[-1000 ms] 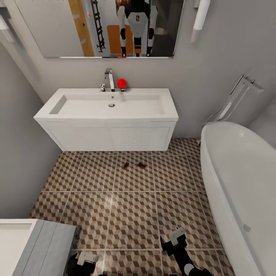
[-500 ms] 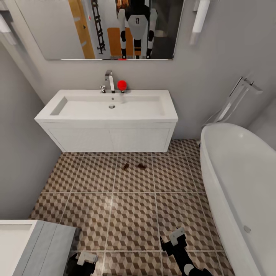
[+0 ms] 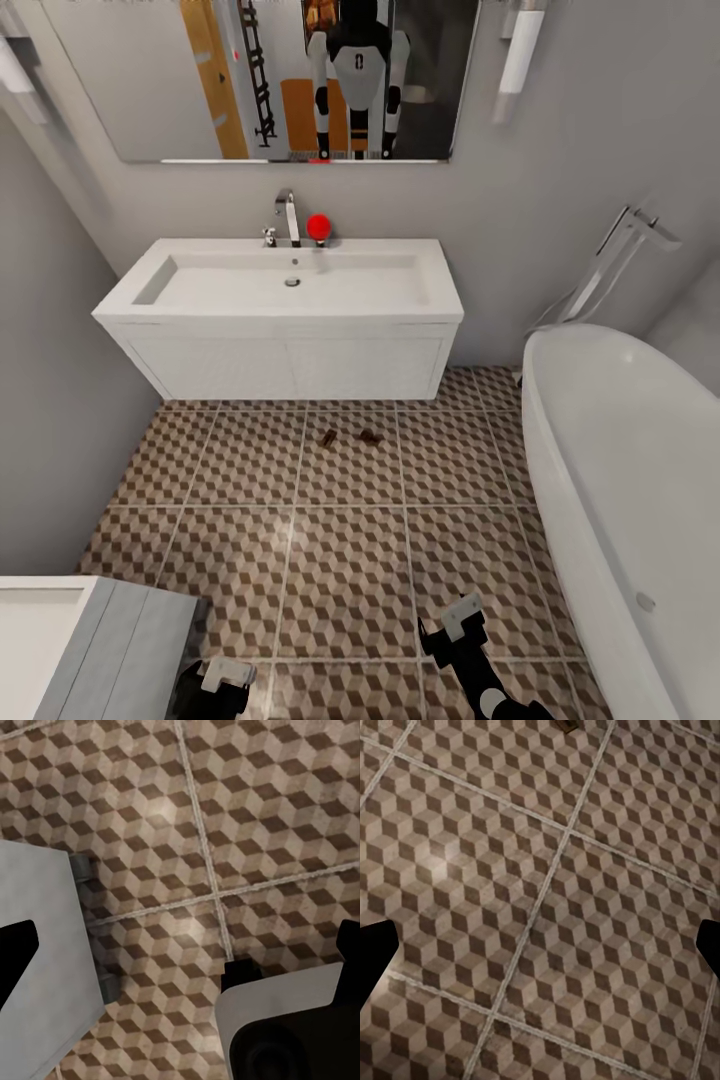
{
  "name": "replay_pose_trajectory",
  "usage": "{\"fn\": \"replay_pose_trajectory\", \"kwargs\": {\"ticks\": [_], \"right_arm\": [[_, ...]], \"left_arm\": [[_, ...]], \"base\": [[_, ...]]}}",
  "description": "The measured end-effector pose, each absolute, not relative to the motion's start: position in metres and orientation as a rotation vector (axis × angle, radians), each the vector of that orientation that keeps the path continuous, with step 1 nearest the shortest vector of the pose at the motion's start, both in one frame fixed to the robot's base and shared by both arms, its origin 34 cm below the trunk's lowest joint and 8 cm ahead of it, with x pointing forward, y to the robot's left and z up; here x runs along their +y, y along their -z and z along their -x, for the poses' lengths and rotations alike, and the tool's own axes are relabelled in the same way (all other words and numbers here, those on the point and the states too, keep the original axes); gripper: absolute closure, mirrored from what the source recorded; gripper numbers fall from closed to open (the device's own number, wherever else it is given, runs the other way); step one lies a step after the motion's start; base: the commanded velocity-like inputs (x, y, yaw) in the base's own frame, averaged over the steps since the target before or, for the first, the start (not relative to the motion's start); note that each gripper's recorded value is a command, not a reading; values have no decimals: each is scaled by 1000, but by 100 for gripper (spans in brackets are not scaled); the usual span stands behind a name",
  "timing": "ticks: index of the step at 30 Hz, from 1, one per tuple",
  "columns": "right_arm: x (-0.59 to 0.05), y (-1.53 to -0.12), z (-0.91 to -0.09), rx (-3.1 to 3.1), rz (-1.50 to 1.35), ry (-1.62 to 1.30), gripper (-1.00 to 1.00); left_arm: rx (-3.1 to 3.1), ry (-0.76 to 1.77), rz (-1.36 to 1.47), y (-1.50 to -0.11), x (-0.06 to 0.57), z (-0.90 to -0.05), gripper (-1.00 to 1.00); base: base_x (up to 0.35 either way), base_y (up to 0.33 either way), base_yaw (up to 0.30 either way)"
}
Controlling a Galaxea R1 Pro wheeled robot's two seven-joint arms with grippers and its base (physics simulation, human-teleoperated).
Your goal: Take the four mousetraps from the cabinet in the bathroom and place them on the bathroom floor. Make sure all four end up on the same floor surface, and ensure that at least two of them are either under or directly next to the same bathroom sink.
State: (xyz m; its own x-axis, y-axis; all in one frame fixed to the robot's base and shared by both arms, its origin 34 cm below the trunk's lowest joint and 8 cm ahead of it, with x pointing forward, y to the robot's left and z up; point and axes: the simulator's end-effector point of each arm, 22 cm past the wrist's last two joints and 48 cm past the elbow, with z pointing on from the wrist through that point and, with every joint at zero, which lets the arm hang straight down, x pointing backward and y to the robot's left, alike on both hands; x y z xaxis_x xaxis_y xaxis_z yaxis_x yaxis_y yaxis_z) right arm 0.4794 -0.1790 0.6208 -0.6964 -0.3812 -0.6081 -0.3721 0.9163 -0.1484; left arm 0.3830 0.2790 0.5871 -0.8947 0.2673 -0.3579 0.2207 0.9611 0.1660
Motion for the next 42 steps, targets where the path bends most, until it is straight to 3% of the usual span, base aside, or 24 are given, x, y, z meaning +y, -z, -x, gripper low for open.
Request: {"fn": "replay_pose_trajectory", "kwargs": {"ticks": [42], "right_arm": [[-179,-634,-492,2374,530,27,-100]], "left_arm": [[2693,-168,-346,-597,275,-397,-100]], "base": [[0,0,0]]}}
